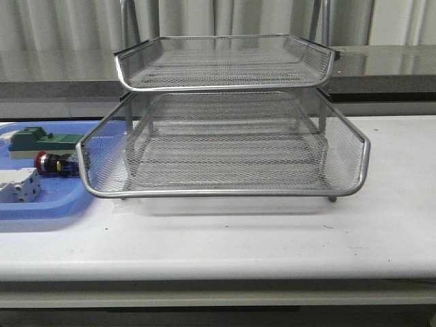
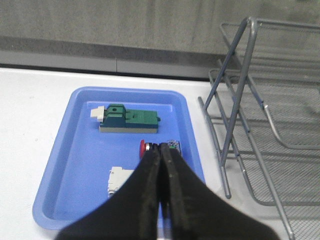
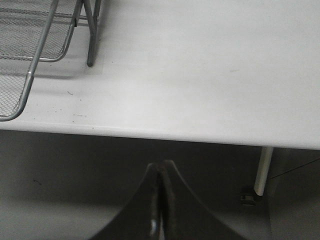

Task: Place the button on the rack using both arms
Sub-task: 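Release the tier and withdraw the right gripper, then lower the left gripper over the red-capped push button in the tray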

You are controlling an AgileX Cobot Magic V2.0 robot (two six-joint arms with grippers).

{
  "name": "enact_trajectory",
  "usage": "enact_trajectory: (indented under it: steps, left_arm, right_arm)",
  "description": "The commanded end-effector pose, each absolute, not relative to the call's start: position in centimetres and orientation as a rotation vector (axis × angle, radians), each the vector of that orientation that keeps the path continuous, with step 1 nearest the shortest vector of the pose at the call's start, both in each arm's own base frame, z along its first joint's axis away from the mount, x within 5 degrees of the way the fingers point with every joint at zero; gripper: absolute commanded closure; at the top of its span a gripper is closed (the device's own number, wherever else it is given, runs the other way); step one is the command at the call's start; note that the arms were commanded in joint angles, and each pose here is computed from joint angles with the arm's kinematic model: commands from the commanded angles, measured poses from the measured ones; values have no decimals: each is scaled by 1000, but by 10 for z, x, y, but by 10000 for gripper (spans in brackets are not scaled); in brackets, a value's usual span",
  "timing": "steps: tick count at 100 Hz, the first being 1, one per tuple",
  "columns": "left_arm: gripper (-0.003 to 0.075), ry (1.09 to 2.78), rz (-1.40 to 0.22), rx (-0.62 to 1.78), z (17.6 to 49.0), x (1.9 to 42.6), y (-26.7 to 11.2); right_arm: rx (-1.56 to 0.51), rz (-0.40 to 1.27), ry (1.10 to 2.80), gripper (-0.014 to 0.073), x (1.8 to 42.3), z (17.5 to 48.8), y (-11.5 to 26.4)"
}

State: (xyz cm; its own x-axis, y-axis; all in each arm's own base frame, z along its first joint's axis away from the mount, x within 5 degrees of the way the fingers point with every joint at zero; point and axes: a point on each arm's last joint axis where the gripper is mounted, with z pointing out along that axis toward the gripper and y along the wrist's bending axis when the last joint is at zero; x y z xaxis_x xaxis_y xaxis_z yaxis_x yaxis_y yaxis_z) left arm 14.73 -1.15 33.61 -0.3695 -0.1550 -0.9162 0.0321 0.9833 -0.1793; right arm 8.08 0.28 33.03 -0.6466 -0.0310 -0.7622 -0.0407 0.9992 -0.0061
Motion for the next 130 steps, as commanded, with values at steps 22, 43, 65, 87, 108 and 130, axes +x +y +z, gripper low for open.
enact_trajectory:
  steps: [22, 43, 65, 87, 108, 130]
  left_arm:
    - [741, 2159, -119, -36, 361, 242, -14]
    - [741, 2263, -105, -9, 355, 295, -16]
    - [735, 2313, -46, 145, 342, 330, -20]
    - [427, 2354, -35, 190, 334, 334, -20]
    - [61, 2370, -16, 218, 332, 333, -20]
    - [74, 2349, -57, 191, 334, 335, -22]
  right_arm:
    - [-50, 7, 2194, 663, 83, 344, 2]
    - [-50, 7, 2195, 663, 83, 344, 2]
    - [-50, 7, 2195, 663, 83, 344, 2]
    - [-50, 7, 2195, 663, 83, 344, 2]
    - [-50, 7, 2195, 663, 83, 344, 2]
    - [-50, 7, 2195, 663, 83, 344, 2]
